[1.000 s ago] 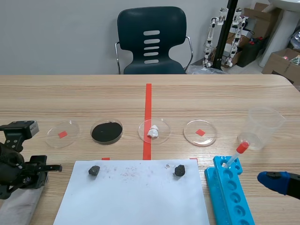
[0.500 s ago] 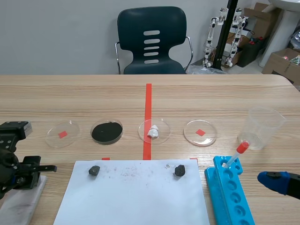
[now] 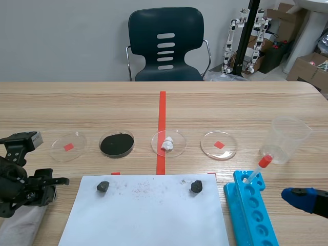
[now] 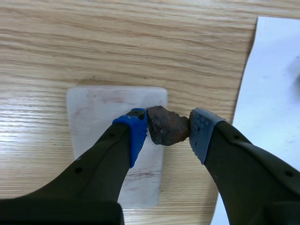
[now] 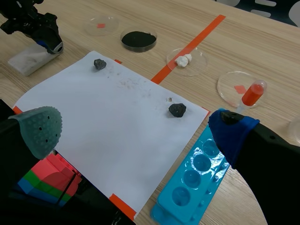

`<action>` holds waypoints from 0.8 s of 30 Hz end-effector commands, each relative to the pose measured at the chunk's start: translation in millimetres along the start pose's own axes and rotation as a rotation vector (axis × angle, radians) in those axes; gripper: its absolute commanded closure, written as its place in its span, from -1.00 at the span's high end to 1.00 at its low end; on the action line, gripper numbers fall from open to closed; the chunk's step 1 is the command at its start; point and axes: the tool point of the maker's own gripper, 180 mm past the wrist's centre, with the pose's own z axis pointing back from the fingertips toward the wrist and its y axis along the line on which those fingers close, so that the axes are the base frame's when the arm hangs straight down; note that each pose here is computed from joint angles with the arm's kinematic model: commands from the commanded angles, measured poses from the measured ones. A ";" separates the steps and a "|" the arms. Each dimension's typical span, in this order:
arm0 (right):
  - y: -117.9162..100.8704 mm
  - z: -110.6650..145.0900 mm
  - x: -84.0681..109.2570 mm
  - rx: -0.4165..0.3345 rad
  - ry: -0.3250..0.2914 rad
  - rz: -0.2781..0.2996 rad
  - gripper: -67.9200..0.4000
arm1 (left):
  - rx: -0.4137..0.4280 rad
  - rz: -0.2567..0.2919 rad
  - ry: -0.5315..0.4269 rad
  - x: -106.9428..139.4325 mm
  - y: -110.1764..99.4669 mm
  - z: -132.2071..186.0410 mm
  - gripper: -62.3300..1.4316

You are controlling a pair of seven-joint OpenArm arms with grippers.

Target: Rub the mineral on the streak plate

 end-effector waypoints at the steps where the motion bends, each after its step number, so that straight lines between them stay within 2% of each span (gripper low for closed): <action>1: 0.0 -2.8 12.4 0.002 -0.043 0.001 1.00 | 0.023 -0.008 -0.005 1.7 4.8 1.9 -0.59; 4: 0.0 -2.8 12.4 0.002 -0.043 0.001 1.00 | 0.054 -0.019 -0.005 1.8 10.5 2.1 -0.59; 10: 0.0 -2.8 12.4 0.002 -0.043 0.001 1.00 | 0.185 -0.057 0.017 -0.9 35.8 5.6 -0.59; 16: 0.0 -2.8 12.4 0.002 -0.043 0.001 1.00 | 0.277 -0.056 0.000 3.8 55.6 11.0 -0.59; 20: 0.0 -2.8 12.4 0.002 -0.043 0.001 1.00 | 0.273 -0.055 -0.002 4.2 54.9 10.8 -0.59; 24: 0.0 -2.8 12.4 0.002 -0.043 0.001 1.00 | 0.160 -0.031 -0.010 4.3 34.6 6.1 -0.59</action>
